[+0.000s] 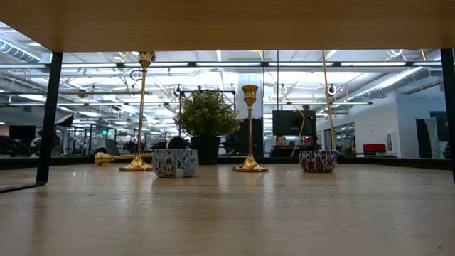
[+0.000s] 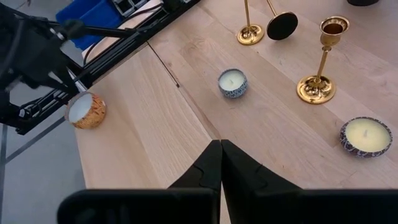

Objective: Pick & Place candle stick holders
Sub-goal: Put the yellow scented candle on the shelf

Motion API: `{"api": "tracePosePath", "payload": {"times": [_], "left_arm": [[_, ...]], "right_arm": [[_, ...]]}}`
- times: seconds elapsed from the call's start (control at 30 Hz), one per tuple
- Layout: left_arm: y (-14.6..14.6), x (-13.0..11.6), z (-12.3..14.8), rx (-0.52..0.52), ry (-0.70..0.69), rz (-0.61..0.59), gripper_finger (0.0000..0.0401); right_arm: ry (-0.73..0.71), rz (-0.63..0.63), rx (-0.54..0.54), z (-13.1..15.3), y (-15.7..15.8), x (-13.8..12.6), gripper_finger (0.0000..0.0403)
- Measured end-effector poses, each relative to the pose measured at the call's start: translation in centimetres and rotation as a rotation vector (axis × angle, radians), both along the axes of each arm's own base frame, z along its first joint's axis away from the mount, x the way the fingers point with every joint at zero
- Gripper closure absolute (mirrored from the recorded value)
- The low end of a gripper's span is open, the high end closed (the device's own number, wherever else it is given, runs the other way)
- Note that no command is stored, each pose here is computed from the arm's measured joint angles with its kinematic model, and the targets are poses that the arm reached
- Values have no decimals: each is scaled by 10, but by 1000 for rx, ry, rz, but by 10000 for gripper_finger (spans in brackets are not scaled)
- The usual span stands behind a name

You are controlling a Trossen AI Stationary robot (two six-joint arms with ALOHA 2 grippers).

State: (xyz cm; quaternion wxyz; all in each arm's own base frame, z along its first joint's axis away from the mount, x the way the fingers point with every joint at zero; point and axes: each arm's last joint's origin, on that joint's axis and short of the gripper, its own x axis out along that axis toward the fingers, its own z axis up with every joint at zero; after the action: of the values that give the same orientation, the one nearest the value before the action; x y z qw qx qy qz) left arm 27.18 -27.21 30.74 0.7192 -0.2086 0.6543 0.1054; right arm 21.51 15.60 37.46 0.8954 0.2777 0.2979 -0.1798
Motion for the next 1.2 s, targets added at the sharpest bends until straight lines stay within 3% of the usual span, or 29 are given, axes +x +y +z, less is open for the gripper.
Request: {"api": "tracePosePath", "payload": {"times": [0.33,0.6,0.87,1.2], "left_arm": [[2,-2,0,20,8,5,401],[31,-7,23,123,-66,47,401],[45,37,34,-48,-292,-69,401],[38,59,4,-69,-234,-165,401]], "right_arm": [[-5,-3,4,0,0,1,403],[-18,-4,6,1,-2,3,403],[-27,-3,2,2,-4,6,403],[-26,-2,3,2,-3,6,403]]}}
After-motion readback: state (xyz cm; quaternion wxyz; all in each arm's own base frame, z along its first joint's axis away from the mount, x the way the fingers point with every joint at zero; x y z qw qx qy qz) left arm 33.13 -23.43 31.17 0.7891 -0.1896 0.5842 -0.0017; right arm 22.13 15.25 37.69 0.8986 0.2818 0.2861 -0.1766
